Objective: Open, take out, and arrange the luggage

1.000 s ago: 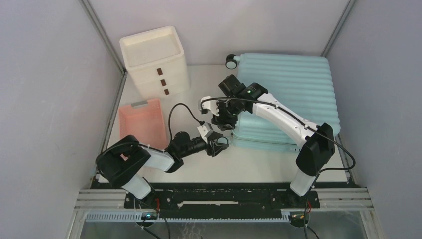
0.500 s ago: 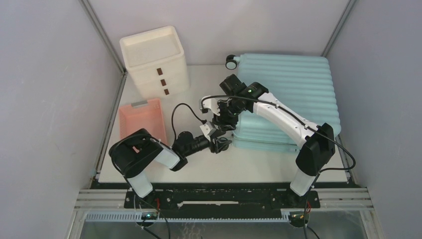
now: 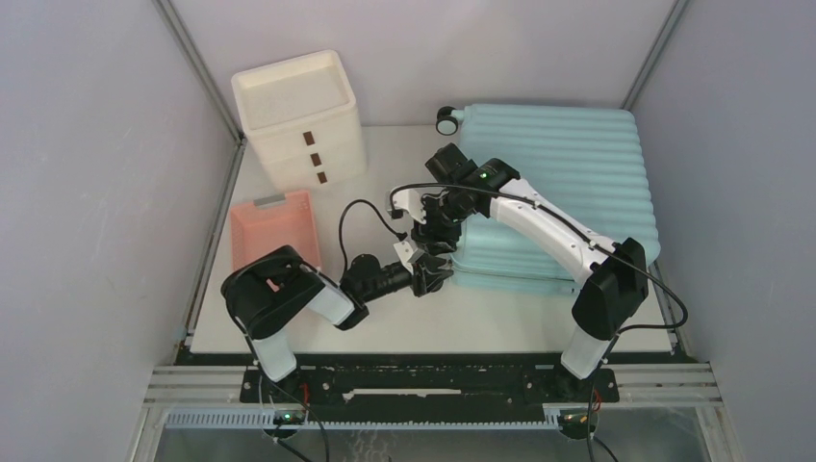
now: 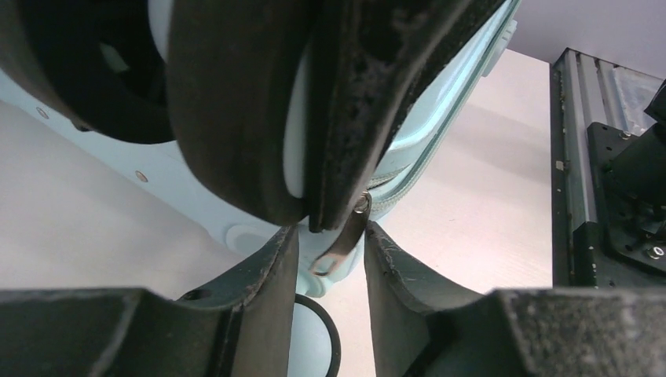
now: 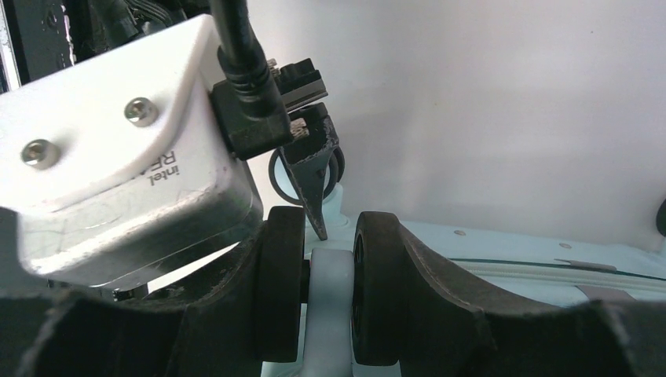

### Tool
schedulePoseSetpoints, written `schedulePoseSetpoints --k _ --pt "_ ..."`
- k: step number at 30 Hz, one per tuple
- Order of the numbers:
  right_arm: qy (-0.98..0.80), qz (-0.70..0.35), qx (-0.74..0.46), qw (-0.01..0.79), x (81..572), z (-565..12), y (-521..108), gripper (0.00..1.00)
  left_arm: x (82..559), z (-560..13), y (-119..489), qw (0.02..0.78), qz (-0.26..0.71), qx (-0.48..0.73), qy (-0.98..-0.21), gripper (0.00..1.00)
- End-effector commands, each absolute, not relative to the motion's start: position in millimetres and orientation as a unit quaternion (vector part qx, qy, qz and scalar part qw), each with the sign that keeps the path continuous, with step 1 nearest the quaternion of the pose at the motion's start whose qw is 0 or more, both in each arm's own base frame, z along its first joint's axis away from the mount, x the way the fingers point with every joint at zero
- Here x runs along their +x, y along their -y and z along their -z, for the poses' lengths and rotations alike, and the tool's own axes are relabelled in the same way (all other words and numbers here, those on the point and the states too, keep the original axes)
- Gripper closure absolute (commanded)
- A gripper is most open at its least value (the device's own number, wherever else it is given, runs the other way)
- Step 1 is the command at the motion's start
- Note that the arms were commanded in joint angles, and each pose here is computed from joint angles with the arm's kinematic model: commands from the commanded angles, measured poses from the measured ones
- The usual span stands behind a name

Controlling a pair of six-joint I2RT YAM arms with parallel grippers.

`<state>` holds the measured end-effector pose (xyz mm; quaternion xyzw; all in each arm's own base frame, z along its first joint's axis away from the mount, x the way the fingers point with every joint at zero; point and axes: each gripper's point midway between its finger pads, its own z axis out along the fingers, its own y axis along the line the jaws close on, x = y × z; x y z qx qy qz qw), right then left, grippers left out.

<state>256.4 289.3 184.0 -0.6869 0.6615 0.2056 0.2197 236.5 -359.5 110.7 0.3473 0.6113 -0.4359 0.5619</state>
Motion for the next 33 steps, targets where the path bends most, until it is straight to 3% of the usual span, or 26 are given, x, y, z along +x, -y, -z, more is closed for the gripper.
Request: schedulePoseSetpoints --k 1,4,11,19,33 --pt "-0.629 -0.237 -0.686 0.280 253.6 -231.0 -303.0 0.98 236.4 -134.1 374.6 0.575 0.464 0.346 -0.578 0.60" --pt "-0.629 -0.238 -0.686 0.279 253.1 -230.8 -303.0 0.98 236.6 -134.1 373.8 0.577 0.462 0.344 -0.579 0.61" --pt "-0.630 -0.239 -0.685 0.276 252.1 -229.7 -302.7 0.98 236.5 -134.4 369.4 0.580 0.456 0.340 -0.583 0.73" --pt "-0.631 -0.240 -0.685 0.272 248.7 -228.5 -300.5 0.98 234.8 -138.3 368.6 0.580 0.461 0.338 -0.580 0.97" --pt "-0.632 -0.241 -0.686 0.268 242.3 -226.1 -295.2 0.98 251.3 -141.1 352.4 0.545 0.508 0.261 -0.614 1.00"
